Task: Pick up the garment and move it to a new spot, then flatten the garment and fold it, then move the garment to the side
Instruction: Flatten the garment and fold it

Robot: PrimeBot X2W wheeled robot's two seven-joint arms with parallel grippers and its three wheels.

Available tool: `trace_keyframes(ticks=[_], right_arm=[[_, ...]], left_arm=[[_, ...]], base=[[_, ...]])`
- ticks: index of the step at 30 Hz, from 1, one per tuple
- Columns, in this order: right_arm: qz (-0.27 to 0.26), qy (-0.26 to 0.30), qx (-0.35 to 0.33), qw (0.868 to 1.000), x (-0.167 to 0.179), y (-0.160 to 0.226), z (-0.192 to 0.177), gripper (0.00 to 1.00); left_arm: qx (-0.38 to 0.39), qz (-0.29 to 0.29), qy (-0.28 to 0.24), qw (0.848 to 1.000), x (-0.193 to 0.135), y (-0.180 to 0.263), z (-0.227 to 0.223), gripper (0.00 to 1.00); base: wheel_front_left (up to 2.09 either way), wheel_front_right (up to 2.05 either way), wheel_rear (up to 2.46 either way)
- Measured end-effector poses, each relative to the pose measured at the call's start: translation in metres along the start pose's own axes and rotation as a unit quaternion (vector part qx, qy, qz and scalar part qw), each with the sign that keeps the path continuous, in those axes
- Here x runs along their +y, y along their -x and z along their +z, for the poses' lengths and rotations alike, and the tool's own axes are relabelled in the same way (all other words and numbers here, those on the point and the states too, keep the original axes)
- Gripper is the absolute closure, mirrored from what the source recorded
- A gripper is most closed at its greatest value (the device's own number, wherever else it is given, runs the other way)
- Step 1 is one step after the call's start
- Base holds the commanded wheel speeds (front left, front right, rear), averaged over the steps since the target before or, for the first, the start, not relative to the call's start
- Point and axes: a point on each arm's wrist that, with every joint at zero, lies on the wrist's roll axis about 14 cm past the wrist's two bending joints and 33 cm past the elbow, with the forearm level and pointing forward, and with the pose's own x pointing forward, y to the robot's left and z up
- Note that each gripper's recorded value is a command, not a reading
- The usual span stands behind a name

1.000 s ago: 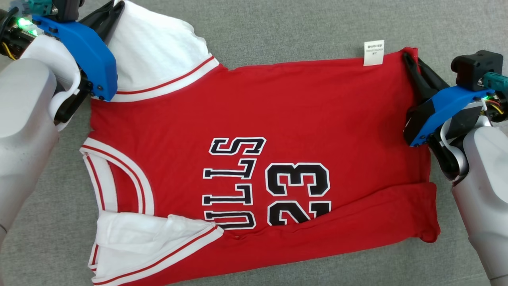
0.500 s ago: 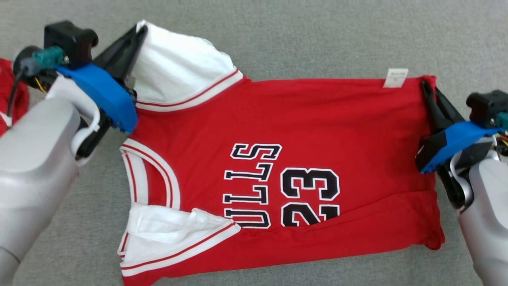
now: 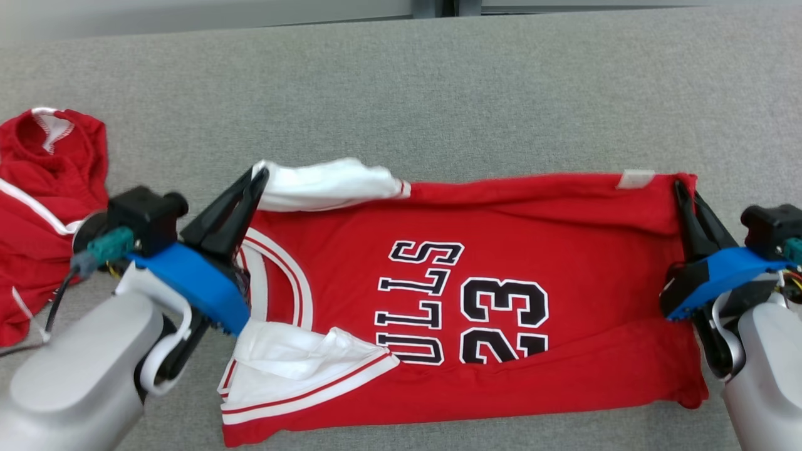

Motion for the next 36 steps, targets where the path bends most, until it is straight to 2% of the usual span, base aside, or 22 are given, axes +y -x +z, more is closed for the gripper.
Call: trace_keyframes(ticks=[13, 26, 27, 28, 29, 30, 31, 36], right_arm=[[-0.005, -0.027, 0.0, 1.0, 0.006, 0.028, -0.017, 1.0], [-0.017, -0.06, -0.016, 0.998, 0.011, 0.064, -0.02, 1.0], [-0.019, -0.064, -0.018, 0.998, 0.011, 0.067, -0.02, 0.67], [-0.02, -0.067, -0.019, 0.997, 0.011, 0.07, -0.02, 0.21], [-0.022, -0.071, -0.019, 0.997, 0.012, 0.073, -0.021, 0.0], [-0.024, -0.078, -0.02, 0.996, 0.012, 0.075, -0.022, 0.0], [-0.026, -0.082, -0.02, 0.996, 0.012, 0.078, -0.023, 0.0], [-0.032, -0.086, -0.025, 0.996, 0.011, 0.09, -0.022, 0.0]], left_arm=[[0.014, 0.055, 0.064, 0.996, -0.011, 0.059, -0.025, 1.0], [0.039, 0.072, 0.109, 0.991, -0.032, 0.088, -0.056, 1.0], [0.04, 0.075, 0.112, 0.99, -0.033, 0.089, -0.058, 1.0], [0.042, 0.077, 0.114, 0.99, -0.033, 0.091, -0.06, 1.0], [0.044, 0.082, 0.114, 0.989, -0.032, 0.092, -0.062, 1.0], [0.046, 0.085, 0.112, 0.989, -0.031, 0.094, -0.065, 0.78], [0.048, 0.089, 0.114, 0.988, -0.03, 0.095, -0.067, 0.0], [0.037, 0.108, 0.121, 0.986, -0.025, 0.096, -0.066, 0.0]], base=[[0.0, 0.0, 0.0], [0.0, 0.0, 0.0], [0.0, 0.0, 0.0], [0.0, 0.0, 0.0], [0.0, 0.0, 0.0], [0.0, 0.0, 0.0], [0.0, 0.0, 0.0], [0.0, 0.0, 0.0]])
